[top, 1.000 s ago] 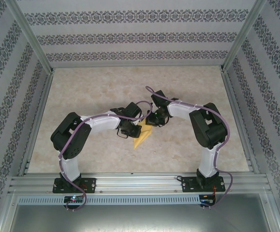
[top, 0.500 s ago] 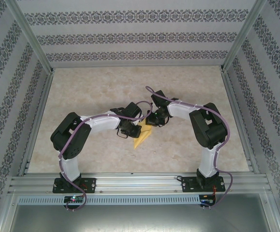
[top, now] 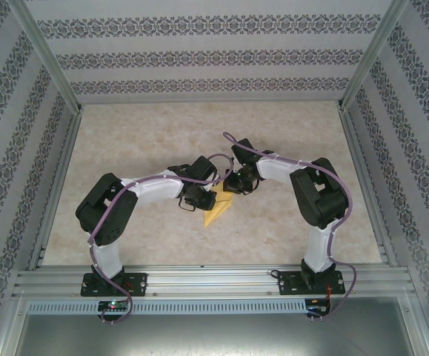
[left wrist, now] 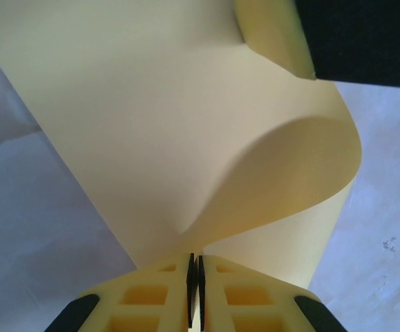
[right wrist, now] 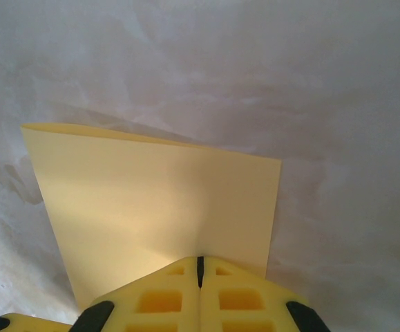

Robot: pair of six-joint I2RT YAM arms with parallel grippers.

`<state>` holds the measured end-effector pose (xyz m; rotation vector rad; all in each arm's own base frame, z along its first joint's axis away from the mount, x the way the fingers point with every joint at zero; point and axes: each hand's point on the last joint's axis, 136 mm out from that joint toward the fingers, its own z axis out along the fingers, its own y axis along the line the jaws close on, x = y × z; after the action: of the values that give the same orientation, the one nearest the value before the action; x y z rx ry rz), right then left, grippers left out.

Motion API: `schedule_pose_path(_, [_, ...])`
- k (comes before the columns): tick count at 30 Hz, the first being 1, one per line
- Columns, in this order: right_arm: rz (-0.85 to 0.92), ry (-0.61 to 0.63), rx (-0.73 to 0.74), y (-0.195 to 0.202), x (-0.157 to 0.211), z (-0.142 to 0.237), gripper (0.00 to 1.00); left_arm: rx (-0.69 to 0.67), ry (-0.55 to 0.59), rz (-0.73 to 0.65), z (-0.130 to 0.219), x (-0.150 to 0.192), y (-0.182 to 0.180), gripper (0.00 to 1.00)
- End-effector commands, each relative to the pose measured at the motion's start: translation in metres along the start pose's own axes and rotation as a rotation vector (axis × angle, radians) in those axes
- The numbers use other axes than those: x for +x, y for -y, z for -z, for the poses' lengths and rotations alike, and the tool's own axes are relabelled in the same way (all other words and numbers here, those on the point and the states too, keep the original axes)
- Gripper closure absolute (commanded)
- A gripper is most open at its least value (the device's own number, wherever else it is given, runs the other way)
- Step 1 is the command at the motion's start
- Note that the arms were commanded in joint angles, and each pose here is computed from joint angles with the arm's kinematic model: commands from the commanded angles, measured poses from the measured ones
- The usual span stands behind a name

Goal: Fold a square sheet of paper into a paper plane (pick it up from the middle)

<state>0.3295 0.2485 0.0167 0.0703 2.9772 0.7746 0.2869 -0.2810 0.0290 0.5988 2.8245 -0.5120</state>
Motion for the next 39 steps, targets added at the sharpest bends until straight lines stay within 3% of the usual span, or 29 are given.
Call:
schedule_pose_path(1, [-0.002,-0.042,0.061,0.015,0.012,-0.009,0.93,-0.020,0.006,-0.023,-0.001,-0.003,-0.005,0.86])
schedule_pose_path(39, [-0.011,-0.048,0.066,0.018,0.014,-0.010,0.94,-0.034,-0.002,-0.072,-0.009,-0.014,-0.006,0.87])
